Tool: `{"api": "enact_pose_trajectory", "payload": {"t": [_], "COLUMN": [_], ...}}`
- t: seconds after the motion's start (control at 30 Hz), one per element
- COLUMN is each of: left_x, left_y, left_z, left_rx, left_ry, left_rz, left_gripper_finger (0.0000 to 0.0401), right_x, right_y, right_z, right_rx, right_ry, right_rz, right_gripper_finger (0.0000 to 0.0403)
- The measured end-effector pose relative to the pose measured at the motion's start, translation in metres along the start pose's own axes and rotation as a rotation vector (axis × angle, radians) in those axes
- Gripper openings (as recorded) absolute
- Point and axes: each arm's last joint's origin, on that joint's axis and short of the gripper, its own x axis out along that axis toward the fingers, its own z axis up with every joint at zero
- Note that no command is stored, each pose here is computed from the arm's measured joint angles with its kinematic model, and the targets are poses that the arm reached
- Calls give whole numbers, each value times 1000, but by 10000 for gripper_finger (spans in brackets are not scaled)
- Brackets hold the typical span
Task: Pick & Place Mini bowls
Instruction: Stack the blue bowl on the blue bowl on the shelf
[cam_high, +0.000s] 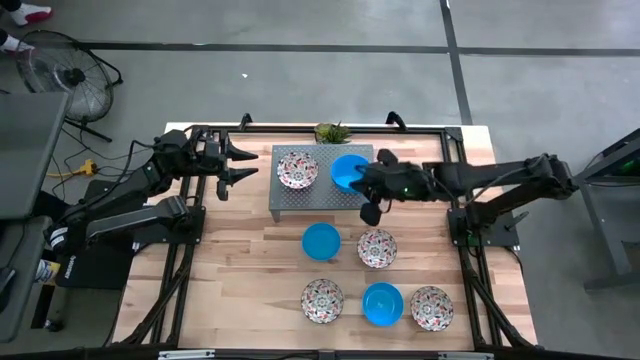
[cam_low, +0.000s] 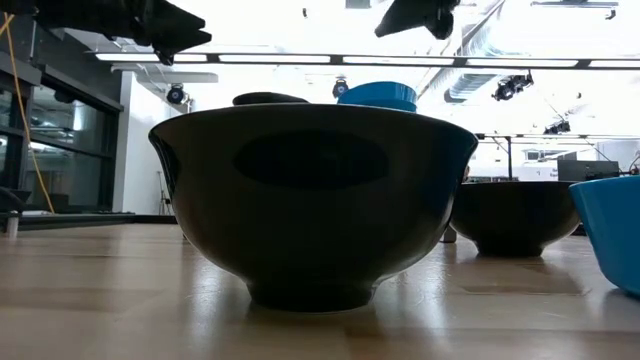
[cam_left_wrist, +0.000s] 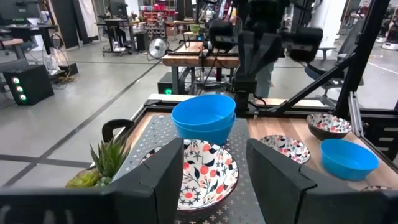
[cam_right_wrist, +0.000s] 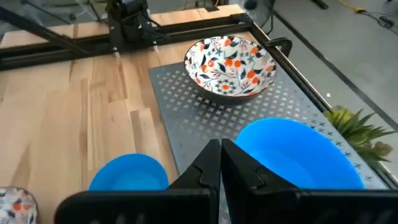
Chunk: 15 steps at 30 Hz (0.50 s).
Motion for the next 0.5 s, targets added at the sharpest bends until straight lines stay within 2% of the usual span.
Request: {"api": "enact_pose_trajectory", "payload": {"t": [0.17, 0.5], "left_x": [0, 0], "left_y": [0, -2], "left_z": [-1, 0], "left_rx": [9, 14], "left_ry": [5, 0], "left_rz": [-11, -82], "left_gripper_finger": [170, 170], "right_x": [9, 20], "right_y": [5, 4], "right_z": [-14, -40], "right_rx": [55, 134], "right_ry": [-46, -33], "right_rz": [-61, -150], "right_gripper_finger": [1, 0]}}
